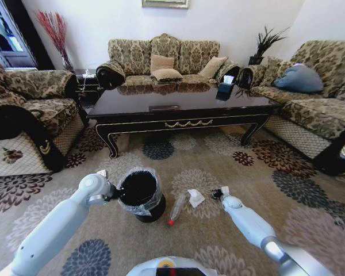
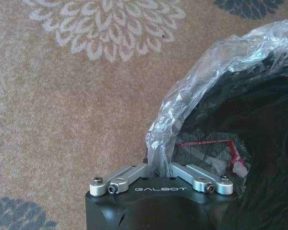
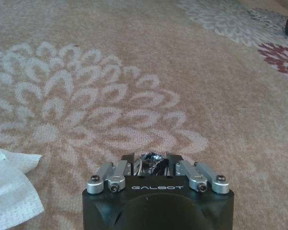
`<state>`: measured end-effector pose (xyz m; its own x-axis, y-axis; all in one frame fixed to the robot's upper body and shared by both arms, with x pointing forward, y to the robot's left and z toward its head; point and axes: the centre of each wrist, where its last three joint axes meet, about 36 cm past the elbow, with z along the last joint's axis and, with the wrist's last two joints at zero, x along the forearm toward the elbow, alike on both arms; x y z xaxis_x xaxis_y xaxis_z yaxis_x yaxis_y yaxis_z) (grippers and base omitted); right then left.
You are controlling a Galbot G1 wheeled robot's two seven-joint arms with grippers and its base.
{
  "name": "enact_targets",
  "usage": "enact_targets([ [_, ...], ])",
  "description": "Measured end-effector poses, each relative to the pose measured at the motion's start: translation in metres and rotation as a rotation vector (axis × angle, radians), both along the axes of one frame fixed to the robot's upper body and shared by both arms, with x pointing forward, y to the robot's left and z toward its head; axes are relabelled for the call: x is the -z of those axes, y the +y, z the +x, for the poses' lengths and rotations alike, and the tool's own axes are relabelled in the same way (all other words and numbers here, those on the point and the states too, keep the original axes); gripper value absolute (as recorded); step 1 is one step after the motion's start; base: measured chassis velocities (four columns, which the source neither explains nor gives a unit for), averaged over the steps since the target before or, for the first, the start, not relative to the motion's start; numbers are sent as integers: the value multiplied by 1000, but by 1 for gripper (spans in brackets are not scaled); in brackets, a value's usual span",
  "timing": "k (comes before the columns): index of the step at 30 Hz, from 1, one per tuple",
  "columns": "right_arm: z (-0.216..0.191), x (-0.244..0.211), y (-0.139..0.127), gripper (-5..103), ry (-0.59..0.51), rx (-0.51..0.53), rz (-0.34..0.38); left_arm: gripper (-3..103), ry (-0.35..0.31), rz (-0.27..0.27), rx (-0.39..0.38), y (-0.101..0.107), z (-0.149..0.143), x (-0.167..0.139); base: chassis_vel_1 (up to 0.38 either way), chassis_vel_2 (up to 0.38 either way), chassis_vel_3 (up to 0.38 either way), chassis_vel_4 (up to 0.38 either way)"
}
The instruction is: Move to the front of the table and pick up the trash from the floor, then place it into the trash bin.
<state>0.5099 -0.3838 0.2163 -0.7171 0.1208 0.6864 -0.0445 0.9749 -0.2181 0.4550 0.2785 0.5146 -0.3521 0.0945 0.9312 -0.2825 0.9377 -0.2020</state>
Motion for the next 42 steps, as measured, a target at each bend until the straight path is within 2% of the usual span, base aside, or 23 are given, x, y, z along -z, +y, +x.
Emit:
enact_targets([
  [11,-5,-6,-4,32,-8,2,-13,0,-3,-3,7,-3,1,-1,0,0,0,0],
  [17,-13,-32,-3,32,-37,-7,15,0,-7,-7,24,-9,1,-2,0,0,0,0],
  [22,-23,-82,8,32,-103,-32,92,0,-28,-19,84,-36,10,-8,0,0,0,0],
  [23,-23,-82,8,32,-103,-32,92,0,-28,-19,84,-36,10,-8,0,0,0,0],
  [24,-25,-89,10,32,-114,-39,103,0,-31,-20,95,-42,13,-9,0,0,0,0],
  [27,-41,-128,15,32,-172,-55,140,0,-65,-18,168,-79,29,-21,0,0,0,0],
  [29,-43,-132,15,32,-180,-57,141,0,-67,-16,177,-84,31,-22,0,0,0,0],
  [32,-61,-171,21,32,-254,-79,143,0,-67,11,270,-129,47,-24,0,0,0,0],
  [34,-63,-177,21,32,-263,-82,143,0,-65,18,284,-137,50,-23,0,0,0,0],
  [38,-82,-227,13,32,-396,-141,80,0,-61,92,368,-188,68,-19,0,0,0,0],
  [40,-84,-234,12,32,-415,-149,72,0,-61,100,376,-193,70,-19,0,0,0,0],
  [42,-92,-262,12,32,-478,-181,57,0,-61,116,404,-217,77,-18,0,0,0,0],
])
